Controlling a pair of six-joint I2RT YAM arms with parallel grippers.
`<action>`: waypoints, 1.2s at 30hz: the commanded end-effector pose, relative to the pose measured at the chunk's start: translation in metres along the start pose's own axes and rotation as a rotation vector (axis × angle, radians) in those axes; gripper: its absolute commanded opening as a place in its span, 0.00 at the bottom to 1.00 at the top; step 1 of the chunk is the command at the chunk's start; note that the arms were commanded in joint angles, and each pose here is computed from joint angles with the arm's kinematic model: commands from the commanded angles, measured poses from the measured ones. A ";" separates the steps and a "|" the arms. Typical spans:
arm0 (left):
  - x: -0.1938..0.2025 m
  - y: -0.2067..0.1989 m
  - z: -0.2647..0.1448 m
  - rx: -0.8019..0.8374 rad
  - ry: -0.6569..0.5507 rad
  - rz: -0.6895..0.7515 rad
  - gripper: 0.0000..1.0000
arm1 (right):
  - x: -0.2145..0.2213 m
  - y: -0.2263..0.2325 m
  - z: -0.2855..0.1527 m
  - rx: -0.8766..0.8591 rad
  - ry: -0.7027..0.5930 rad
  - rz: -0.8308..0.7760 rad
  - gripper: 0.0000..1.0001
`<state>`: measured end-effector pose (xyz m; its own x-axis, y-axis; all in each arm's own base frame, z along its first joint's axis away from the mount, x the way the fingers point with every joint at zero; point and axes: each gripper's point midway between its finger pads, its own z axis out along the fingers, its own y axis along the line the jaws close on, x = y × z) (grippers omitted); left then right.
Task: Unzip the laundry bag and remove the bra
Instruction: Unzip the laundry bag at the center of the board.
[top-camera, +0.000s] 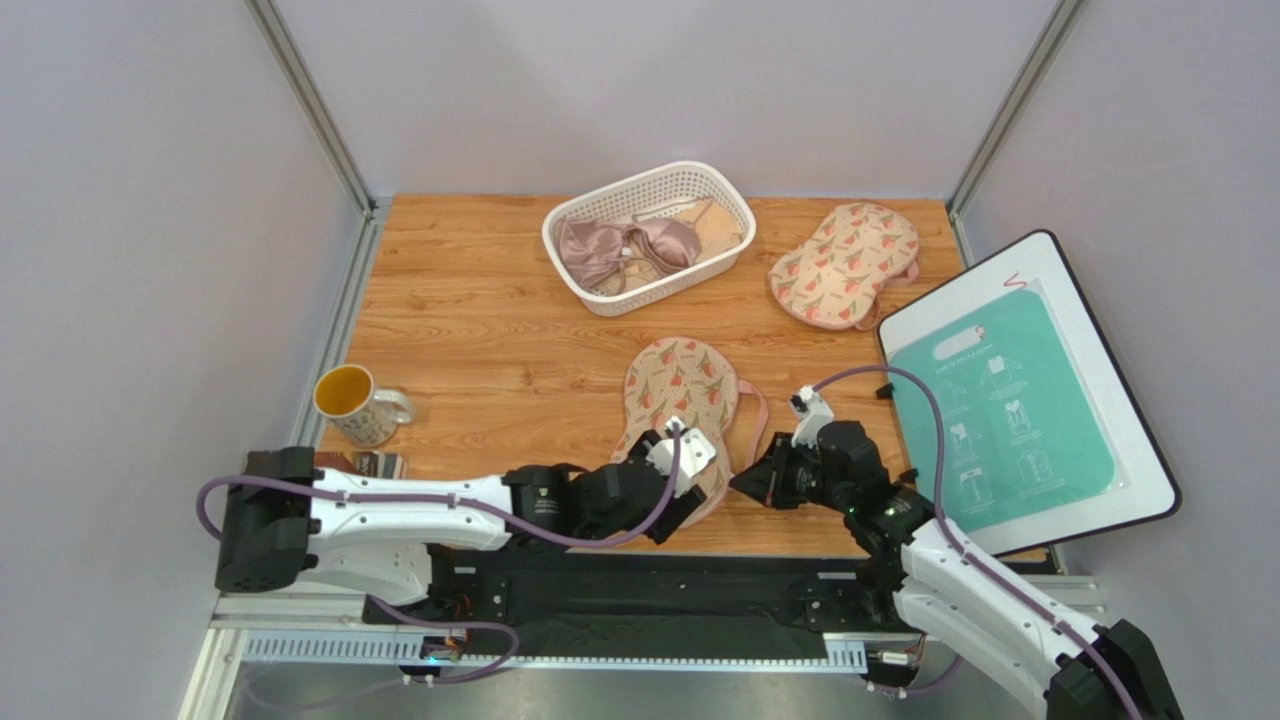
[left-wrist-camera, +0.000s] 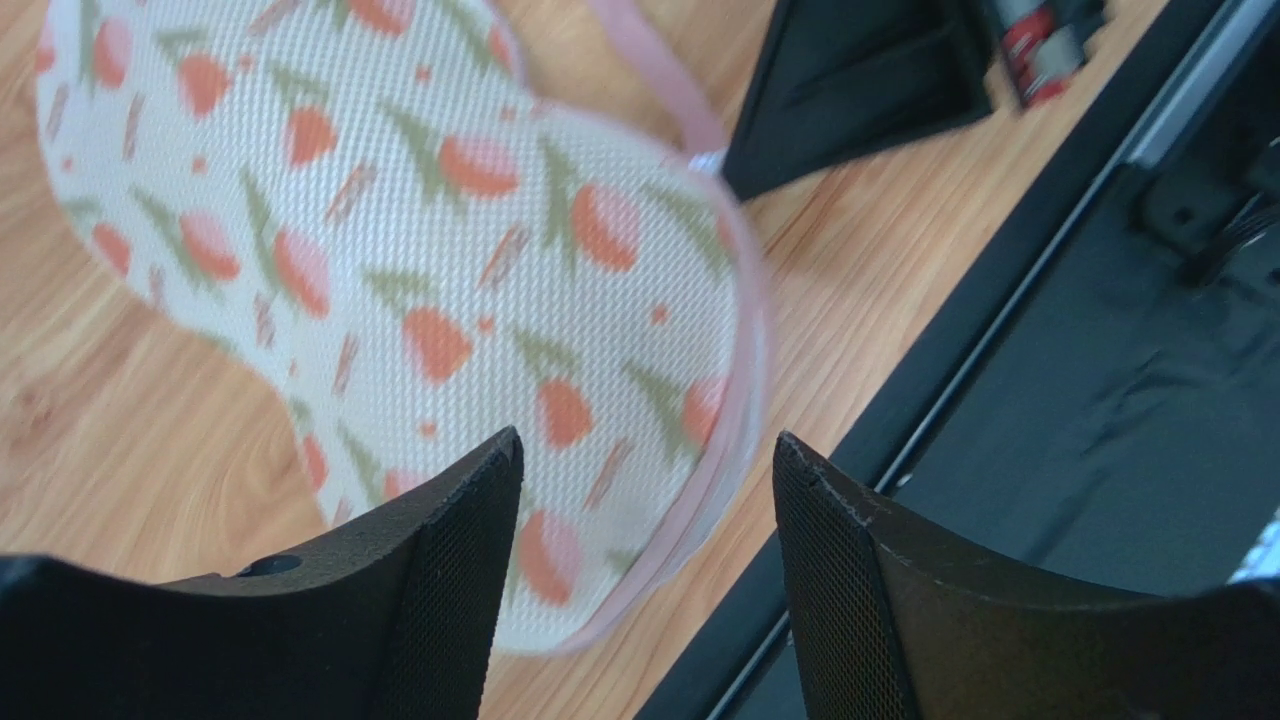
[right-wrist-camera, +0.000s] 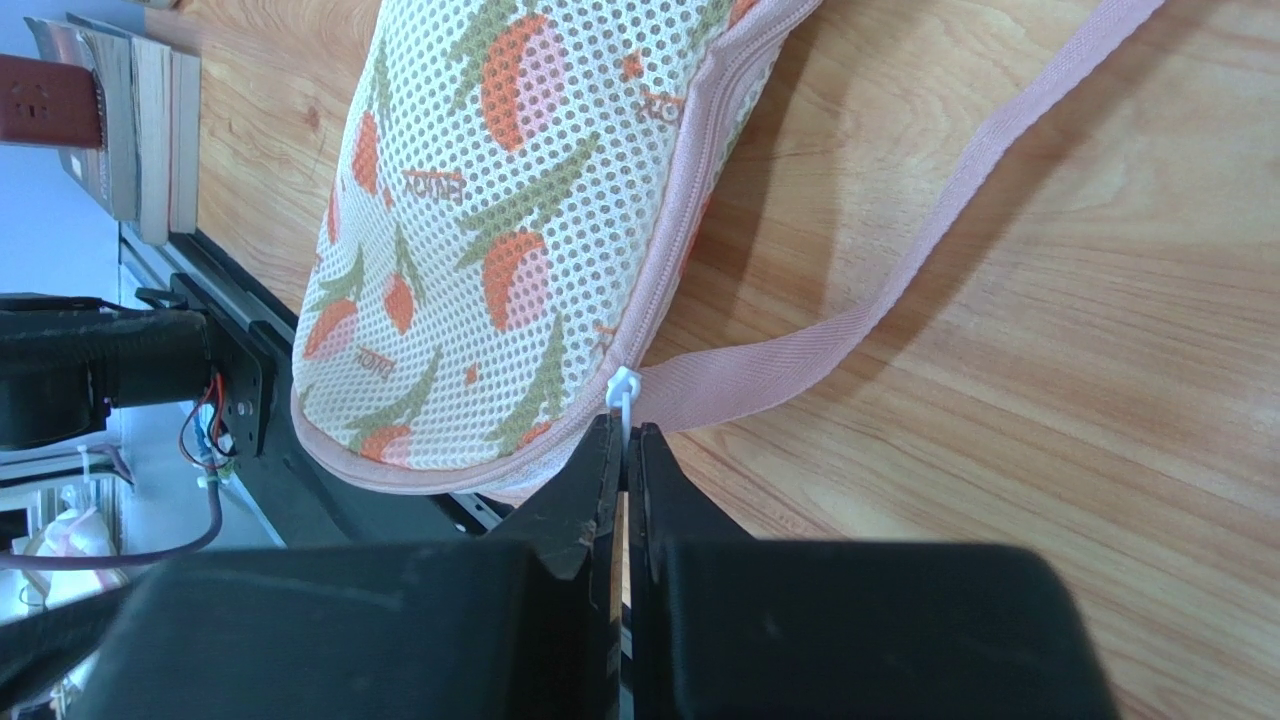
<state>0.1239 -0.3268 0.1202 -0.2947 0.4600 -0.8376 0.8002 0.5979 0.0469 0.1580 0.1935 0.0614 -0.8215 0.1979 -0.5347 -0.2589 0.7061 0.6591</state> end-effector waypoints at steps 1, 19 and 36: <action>-0.026 -0.029 0.022 0.084 -0.017 0.015 0.68 | 0.001 0.003 -0.002 -0.014 -0.013 -0.002 0.00; 0.008 -0.039 0.087 -0.017 0.112 0.033 0.67 | 0.004 0.007 -0.003 -0.042 -0.002 -0.009 0.00; 0.040 -0.011 0.068 -0.121 0.164 0.058 0.00 | 0.007 -0.009 0.000 0.037 0.001 0.007 0.00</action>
<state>0.1389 -0.3796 0.0431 -0.3384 0.5959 -0.7283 0.7730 0.6173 0.1459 0.1504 0.1918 0.0553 -0.8298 0.1855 -0.5263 -0.2563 0.7110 0.6548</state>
